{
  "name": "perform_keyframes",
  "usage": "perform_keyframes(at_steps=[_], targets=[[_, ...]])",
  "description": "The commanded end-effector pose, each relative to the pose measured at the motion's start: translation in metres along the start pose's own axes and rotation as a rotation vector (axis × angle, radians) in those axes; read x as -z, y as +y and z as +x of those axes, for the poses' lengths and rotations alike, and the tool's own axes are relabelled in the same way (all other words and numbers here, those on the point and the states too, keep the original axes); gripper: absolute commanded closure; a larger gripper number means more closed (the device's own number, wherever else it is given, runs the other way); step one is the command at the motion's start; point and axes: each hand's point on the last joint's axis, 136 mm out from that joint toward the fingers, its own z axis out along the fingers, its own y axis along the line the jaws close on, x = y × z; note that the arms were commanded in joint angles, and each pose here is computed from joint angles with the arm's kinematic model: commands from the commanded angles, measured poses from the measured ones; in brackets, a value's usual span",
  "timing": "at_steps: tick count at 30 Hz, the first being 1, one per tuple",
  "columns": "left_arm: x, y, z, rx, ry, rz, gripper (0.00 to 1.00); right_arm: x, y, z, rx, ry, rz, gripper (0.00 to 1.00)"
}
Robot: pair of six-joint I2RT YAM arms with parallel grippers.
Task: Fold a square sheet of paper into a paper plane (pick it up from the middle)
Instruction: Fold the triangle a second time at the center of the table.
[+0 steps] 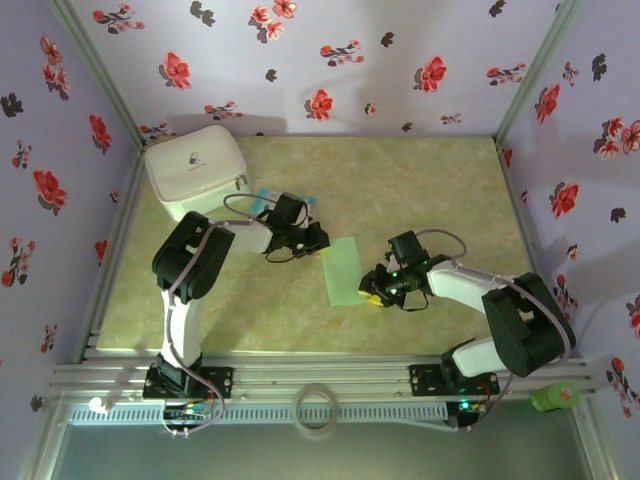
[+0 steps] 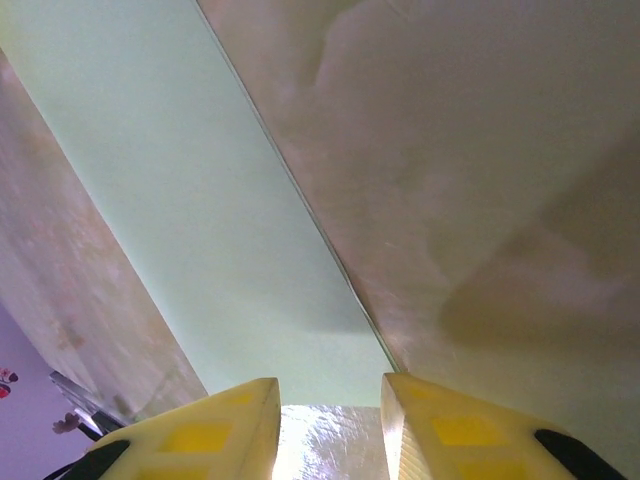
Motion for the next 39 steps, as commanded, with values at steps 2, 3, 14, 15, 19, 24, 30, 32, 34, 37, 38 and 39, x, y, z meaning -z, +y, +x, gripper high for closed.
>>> perform_keyframes(at_steps=[2,3,14,15,19,24,30,32,34,37,38,39], targets=[[-0.003,0.04,0.019,0.069,0.059,-0.122,0.91,0.002,-0.01,0.006,-0.014,0.006,0.044,0.68],[-0.003,0.04,0.019,0.069,0.059,-0.121,0.91,0.001,-0.011,0.006,-0.014,0.01,0.048,0.68],[-0.004,0.041,0.02,0.074,0.059,-0.122,0.91,-0.01,-0.016,0.006,-0.024,0.026,0.069,0.68],[-0.004,0.041,0.019,0.075,0.057,-0.121,0.91,-0.011,-0.015,0.005,-0.023,0.027,0.069,0.68],[-0.003,0.039,0.018,0.071,0.058,-0.12,0.91,-0.011,-0.001,0.001,-0.012,0.024,0.026,0.68],[-0.004,0.039,0.018,0.073,0.061,-0.119,0.91,-0.008,0.02,-0.007,0.012,0.008,-0.036,0.68],[-0.004,0.039,0.019,0.075,0.061,-0.121,0.91,-0.001,0.016,-0.004,0.015,-0.004,0.001,0.68],[-0.004,0.039,0.019,0.074,0.06,-0.119,0.91,0.001,0.01,0.003,0.002,0.001,0.011,0.67],[-0.004,0.039,0.018,0.078,0.058,-0.119,0.92,0.0,0.009,0.012,-0.019,0.016,-0.004,0.67],[-0.004,0.039,0.018,0.079,0.059,-0.118,0.92,-0.004,0.012,0.024,-0.031,0.03,-0.027,0.67],[-0.004,0.039,0.018,0.076,0.059,-0.118,0.92,-0.005,0.013,0.026,-0.039,0.033,-0.031,0.67],[-0.004,0.039,0.018,0.077,0.059,-0.119,0.92,-0.007,0.012,0.027,-0.05,0.03,-0.036,0.67]])
